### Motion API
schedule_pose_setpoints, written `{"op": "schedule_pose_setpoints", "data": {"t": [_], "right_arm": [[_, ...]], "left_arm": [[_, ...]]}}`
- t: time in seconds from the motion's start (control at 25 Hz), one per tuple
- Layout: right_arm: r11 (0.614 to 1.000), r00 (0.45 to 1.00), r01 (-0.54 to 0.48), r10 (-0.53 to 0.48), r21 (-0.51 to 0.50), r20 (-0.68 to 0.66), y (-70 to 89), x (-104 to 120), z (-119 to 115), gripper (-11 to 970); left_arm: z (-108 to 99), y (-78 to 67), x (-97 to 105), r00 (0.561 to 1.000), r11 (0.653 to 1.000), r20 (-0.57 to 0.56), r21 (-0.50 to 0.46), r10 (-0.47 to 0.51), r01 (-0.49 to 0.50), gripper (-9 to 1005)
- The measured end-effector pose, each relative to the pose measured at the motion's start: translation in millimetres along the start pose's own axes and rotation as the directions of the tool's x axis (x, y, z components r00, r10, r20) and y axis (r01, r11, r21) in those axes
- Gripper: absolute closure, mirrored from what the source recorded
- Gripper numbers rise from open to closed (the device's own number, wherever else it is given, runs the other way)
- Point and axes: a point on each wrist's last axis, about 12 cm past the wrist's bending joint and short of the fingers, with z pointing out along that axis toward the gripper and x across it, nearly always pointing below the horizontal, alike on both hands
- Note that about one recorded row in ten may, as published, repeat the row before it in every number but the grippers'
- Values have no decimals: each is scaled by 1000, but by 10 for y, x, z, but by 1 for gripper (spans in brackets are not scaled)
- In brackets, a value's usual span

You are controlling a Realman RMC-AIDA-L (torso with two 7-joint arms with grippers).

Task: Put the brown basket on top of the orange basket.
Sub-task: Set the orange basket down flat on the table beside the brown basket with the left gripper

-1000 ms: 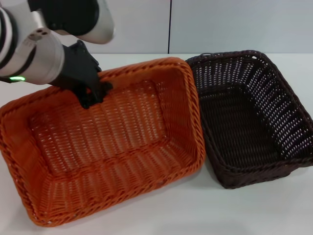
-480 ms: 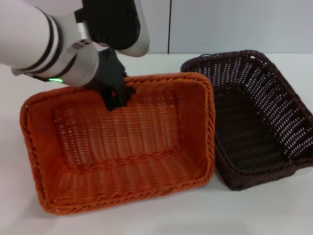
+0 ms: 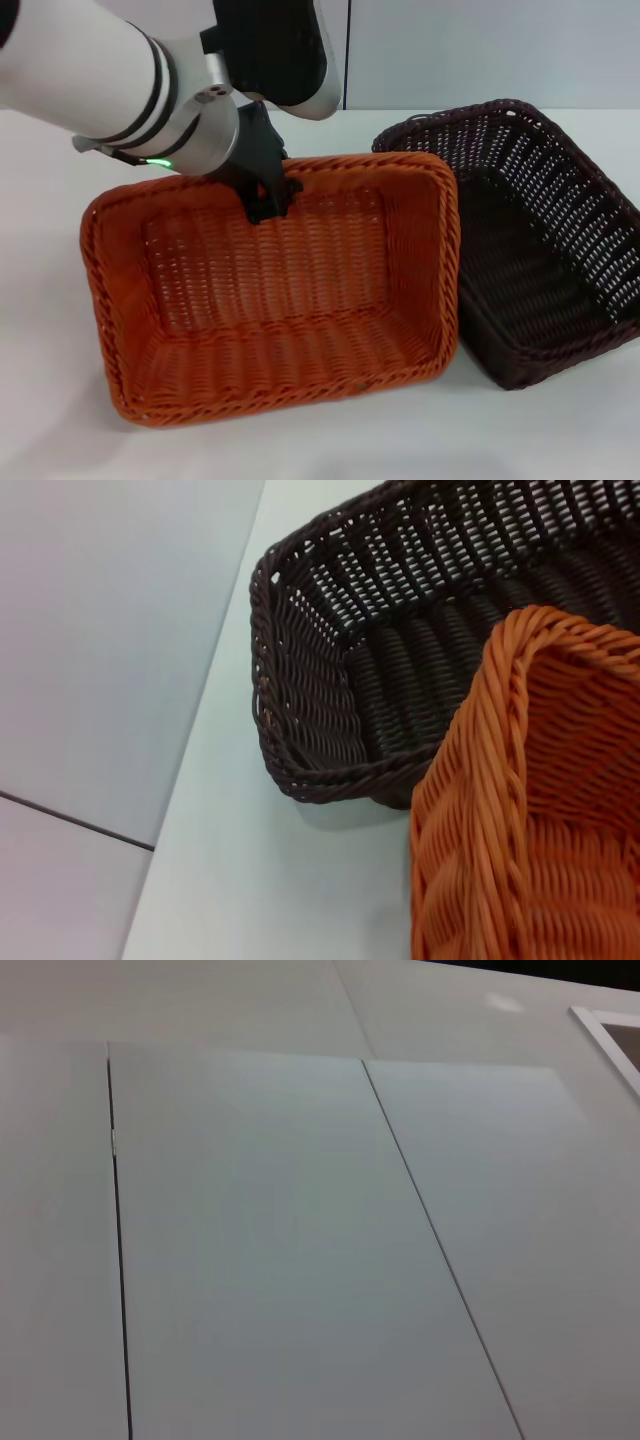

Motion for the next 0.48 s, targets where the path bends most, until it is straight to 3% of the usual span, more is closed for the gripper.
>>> {"op": "schedule_pose_setpoints", "data": {"t": [0.32,0.48], "right_arm": [[1000,1000,-1,1,-1,0,5,4,6,139],[1000,1000,-1,1,-2,1,9,5,10,139]], "left_arm": [[114,92,25,995,995,9,-15,-96,96,740],[172,77,29,997,996,8,-14,-82,82,725]]}}
